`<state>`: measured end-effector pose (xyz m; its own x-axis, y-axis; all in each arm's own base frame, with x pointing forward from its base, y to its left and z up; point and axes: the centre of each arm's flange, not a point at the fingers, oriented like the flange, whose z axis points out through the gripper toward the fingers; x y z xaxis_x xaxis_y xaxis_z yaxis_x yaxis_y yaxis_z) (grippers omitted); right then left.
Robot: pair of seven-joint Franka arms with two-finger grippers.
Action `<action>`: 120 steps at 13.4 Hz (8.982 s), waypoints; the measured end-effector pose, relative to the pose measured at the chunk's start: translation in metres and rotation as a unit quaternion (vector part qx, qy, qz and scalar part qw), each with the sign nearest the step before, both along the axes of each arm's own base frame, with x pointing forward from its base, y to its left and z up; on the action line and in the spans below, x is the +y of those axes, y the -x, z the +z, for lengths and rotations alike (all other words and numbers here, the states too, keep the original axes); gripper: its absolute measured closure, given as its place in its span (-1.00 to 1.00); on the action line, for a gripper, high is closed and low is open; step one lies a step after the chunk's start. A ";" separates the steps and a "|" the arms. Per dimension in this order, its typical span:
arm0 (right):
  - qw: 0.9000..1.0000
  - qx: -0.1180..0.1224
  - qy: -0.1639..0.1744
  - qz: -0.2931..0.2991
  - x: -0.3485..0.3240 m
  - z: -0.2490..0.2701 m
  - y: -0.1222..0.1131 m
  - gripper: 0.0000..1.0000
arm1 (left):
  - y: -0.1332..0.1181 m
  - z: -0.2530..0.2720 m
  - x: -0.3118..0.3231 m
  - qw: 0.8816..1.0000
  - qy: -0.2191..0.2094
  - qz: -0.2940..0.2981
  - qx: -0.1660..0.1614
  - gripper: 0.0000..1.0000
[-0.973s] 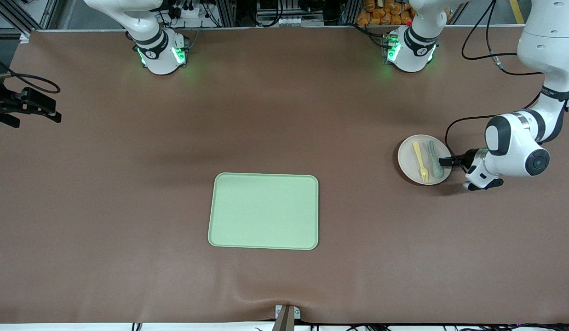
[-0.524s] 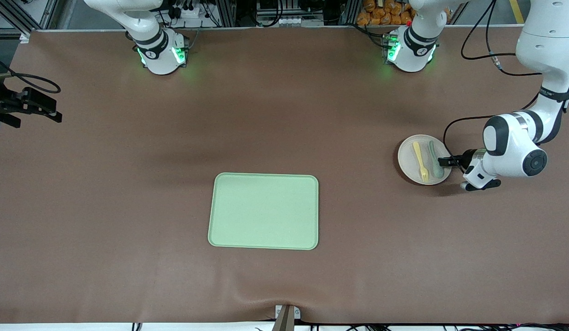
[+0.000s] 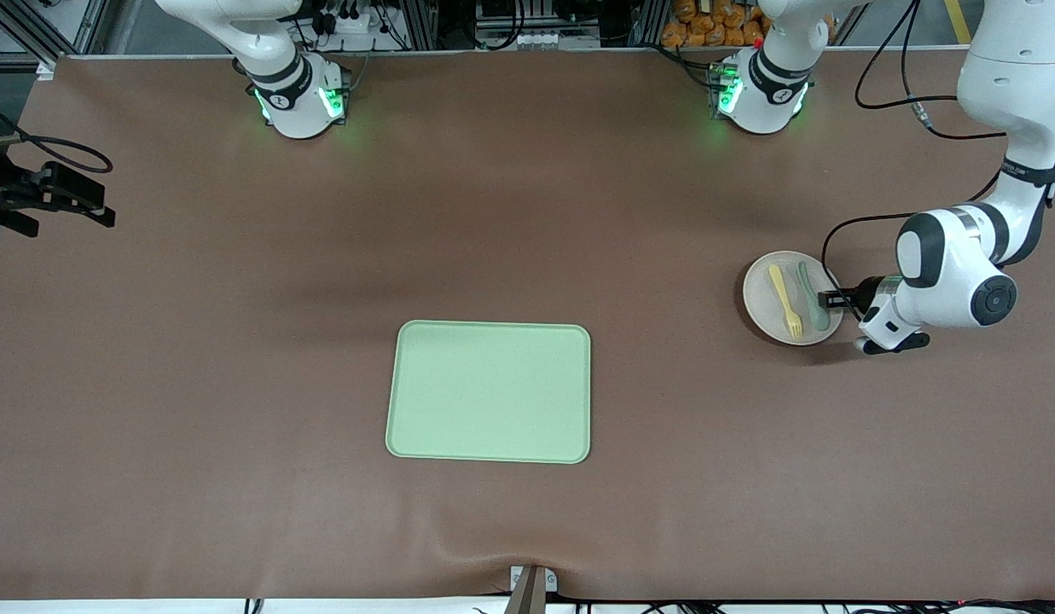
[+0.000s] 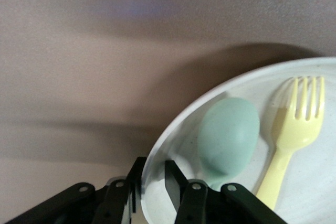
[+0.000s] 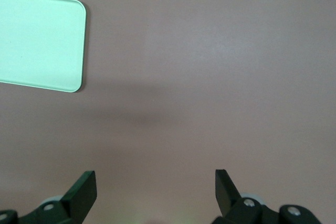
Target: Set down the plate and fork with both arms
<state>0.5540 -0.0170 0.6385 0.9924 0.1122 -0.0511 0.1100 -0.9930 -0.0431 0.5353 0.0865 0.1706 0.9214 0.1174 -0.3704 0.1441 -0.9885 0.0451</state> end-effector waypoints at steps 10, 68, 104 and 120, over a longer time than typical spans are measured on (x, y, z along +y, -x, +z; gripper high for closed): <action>1.000 0.000 0.000 -0.001 -0.001 0.000 0.000 -1.00 | -0.017 0.014 -0.005 0.999 0.022 -0.026 -0.029 0.76; 0.999 0.009 0.000 -0.043 -0.049 -0.030 -0.016 -1.00 | -0.141 0.018 -0.433 0.943 0.291 -0.058 -0.152 0.82; 0.958 -0.137 -0.068 0.244 0.393 -0.307 -0.125 -0.99 | -0.145 0.295 -0.064 0.989 0.066 -0.035 -0.131 -1.00; 0.946 -0.143 -0.036 0.290 0.454 -0.418 -0.101 -0.52 | -0.018 0.492 -0.091 0.988 -0.046 -0.057 -0.135 -1.00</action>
<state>0.6547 0.4373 0.2207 0.7352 0.6344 0.2387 0.6523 -0.7579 0.0051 0.5531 -0.0044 0.6630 0.9943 0.0297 -0.1025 0.0274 -0.9993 -0.0241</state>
